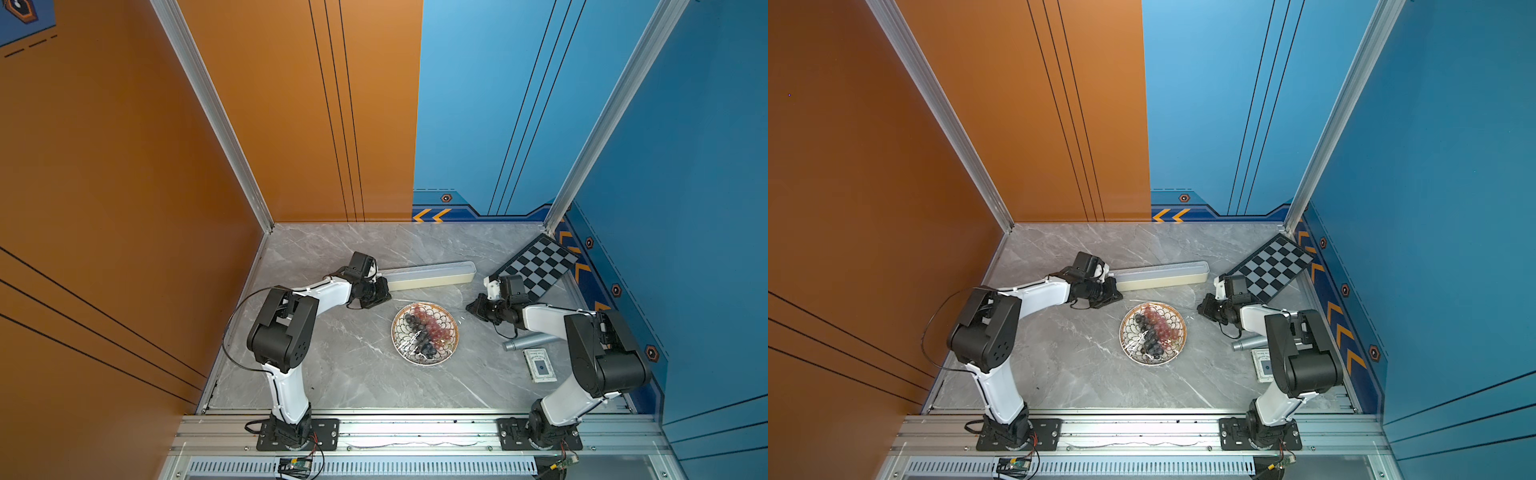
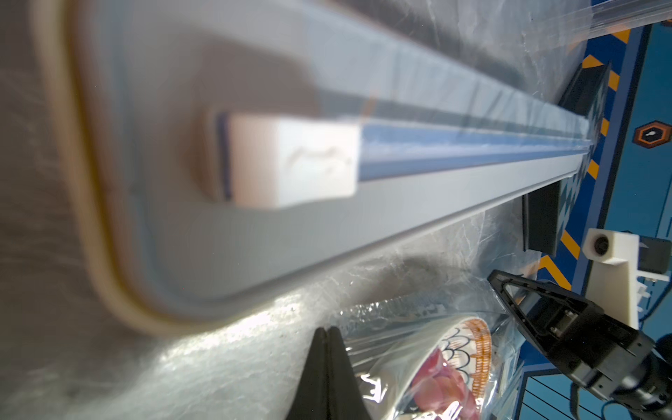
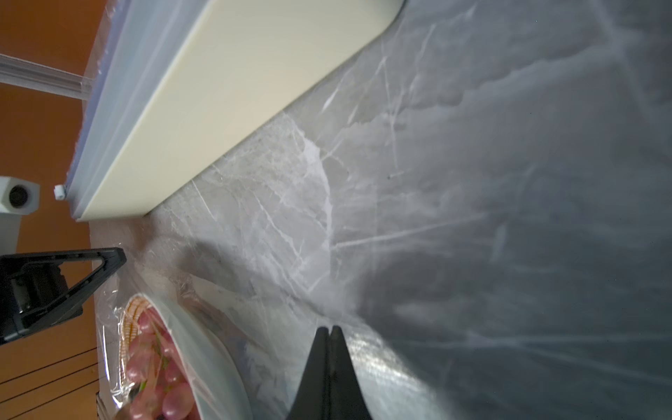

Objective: Wrap the plate with plastic wrap
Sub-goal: Cover the plate with plastic wrap.

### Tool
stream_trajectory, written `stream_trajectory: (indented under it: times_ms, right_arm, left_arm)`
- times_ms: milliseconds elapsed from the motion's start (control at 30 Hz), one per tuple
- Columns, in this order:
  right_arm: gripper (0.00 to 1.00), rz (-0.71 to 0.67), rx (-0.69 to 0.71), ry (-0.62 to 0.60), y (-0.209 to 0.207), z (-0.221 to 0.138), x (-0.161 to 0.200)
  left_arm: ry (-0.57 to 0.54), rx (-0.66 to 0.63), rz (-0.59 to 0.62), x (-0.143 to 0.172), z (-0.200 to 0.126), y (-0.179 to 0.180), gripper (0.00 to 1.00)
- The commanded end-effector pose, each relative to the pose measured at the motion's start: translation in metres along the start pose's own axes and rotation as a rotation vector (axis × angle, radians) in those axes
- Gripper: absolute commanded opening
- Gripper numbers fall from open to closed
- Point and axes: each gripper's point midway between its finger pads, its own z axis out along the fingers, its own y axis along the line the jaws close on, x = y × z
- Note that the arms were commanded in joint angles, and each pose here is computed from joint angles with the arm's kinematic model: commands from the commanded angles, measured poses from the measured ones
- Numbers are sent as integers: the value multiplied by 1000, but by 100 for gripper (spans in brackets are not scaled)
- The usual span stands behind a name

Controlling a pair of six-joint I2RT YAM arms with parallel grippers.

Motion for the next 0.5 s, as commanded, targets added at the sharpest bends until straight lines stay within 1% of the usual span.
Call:
stream_trajectory:
  times_ms: [0,100,200,233,300,433,467]
  right_arm:
    - [0,-19,11,36,2,-6,23]
    - [0,-29,-2,52,8,-8,36]
    - [0,-29,-14,68,12,-7,50]
    - [1,-26,-18,65,11,-7,52]
    - [5,-18,-25,65,11,-8,55]
    - [17,-17,-25,44,10,-17,51]
    - [22,-17,-29,33,10,-22,49]
  left_arm:
    - [46,-43,-1,19,4,16,1]
    - [67,-42,0,30,5,16,2]
    - [84,-26,13,37,6,7,3]
    - [99,-28,13,44,7,9,4]
    - [117,-21,5,53,10,9,6]
    - [99,63,-34,53,5,-2,12]
    - [92,82,-37,53,2,-5,13]
